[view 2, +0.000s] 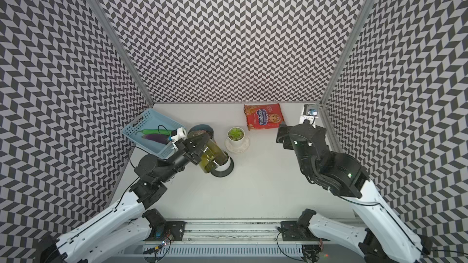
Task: Water the succulent around the soil edge
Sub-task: Water the soil of the potted plant with water.
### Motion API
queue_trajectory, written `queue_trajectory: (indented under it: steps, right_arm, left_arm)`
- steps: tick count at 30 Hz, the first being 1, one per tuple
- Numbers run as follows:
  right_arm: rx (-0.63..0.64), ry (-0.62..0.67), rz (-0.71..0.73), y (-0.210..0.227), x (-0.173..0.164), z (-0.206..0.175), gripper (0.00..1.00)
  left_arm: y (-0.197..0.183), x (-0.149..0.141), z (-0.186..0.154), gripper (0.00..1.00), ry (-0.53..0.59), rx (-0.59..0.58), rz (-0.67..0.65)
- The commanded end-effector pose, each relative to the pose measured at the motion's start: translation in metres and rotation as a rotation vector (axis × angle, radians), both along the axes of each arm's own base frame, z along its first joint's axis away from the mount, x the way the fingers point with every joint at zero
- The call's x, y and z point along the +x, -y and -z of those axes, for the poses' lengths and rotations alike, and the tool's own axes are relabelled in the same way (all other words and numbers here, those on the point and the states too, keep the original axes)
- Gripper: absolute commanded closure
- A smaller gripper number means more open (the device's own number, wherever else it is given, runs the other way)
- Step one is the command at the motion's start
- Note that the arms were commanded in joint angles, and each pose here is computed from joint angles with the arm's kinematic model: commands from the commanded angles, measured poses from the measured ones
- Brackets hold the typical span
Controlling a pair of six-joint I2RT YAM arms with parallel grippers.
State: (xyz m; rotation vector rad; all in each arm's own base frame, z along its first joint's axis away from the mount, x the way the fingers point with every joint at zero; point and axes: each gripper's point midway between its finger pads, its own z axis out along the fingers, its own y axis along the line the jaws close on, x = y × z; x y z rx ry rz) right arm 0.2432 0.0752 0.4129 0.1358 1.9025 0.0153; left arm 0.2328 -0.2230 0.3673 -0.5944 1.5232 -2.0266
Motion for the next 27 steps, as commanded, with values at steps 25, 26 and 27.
queue_trajectory:
  steps: [25, 26, 27]
  right_arm:
    - [0.033, 0.035, 0.020, 0.007, -0.004, -0.007, 0.00]
    - [0.032, 0.034, 0.021, 0.007, -0.004, -0.007, 0.00]
    - [0.033, 0.035, 0.022, 0.008, -0.004, -0.007, 0.00]
  left_arm:
    - [0.033, 0.013, -0.042, 1.00, 0.156, -0.024, 0.145]
    - [0.034, 0.013, -0.041, 1.00, 0.156, -0.020, 0.151]
    - [0.036, 0.013, -0.041, 1.00, 0.158, -0.019, 0.159]
